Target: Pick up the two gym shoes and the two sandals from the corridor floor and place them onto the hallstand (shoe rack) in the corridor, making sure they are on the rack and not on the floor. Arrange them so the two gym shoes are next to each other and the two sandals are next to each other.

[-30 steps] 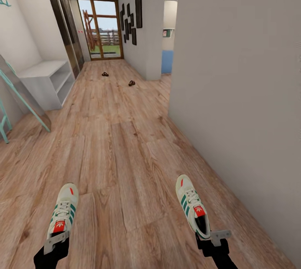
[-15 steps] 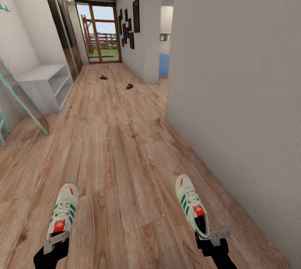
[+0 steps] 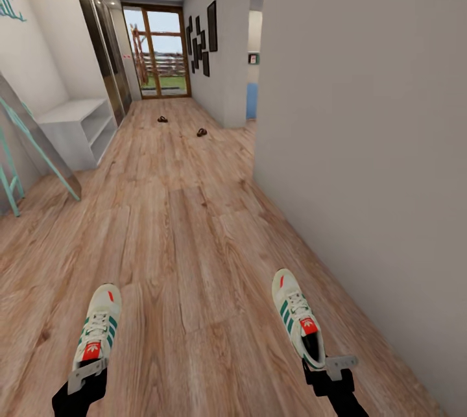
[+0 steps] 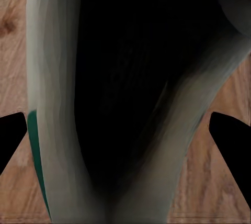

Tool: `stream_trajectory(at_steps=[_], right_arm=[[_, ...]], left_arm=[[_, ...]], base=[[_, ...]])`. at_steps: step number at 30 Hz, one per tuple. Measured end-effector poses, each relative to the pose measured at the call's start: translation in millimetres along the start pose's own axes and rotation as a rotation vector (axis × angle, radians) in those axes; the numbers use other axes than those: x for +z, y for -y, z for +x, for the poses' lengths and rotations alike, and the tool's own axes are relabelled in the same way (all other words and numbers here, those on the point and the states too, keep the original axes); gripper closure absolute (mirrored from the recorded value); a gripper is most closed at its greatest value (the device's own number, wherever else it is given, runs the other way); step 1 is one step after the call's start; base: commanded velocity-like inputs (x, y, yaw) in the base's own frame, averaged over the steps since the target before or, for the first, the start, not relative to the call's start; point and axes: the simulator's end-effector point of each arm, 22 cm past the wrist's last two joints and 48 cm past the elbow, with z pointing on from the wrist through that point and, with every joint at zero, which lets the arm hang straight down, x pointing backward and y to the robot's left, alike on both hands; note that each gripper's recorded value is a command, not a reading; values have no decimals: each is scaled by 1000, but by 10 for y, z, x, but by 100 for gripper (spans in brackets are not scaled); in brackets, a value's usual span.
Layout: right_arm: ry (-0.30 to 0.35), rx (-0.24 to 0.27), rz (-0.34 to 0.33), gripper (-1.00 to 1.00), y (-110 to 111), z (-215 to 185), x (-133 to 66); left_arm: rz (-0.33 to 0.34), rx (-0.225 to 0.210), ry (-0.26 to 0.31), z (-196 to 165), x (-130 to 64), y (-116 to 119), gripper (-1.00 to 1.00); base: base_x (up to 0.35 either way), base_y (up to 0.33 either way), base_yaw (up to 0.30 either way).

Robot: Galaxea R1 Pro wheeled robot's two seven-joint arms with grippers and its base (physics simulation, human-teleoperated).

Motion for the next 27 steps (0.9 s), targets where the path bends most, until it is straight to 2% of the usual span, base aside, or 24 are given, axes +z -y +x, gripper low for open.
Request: stream_trajectory(at_steps=[9, 27], right_arm=[[-1, 3, 0, 100, -17, 1, 2], [-4, 4, 0, 100, -27, 19, -2]], left_arm=[[0, 0, 0, 2, 0, 0, 100], [-2, -1, -2, 5, -1, -7, 100]], base=[[-278, -196, 0], [-278, -201, 268]])
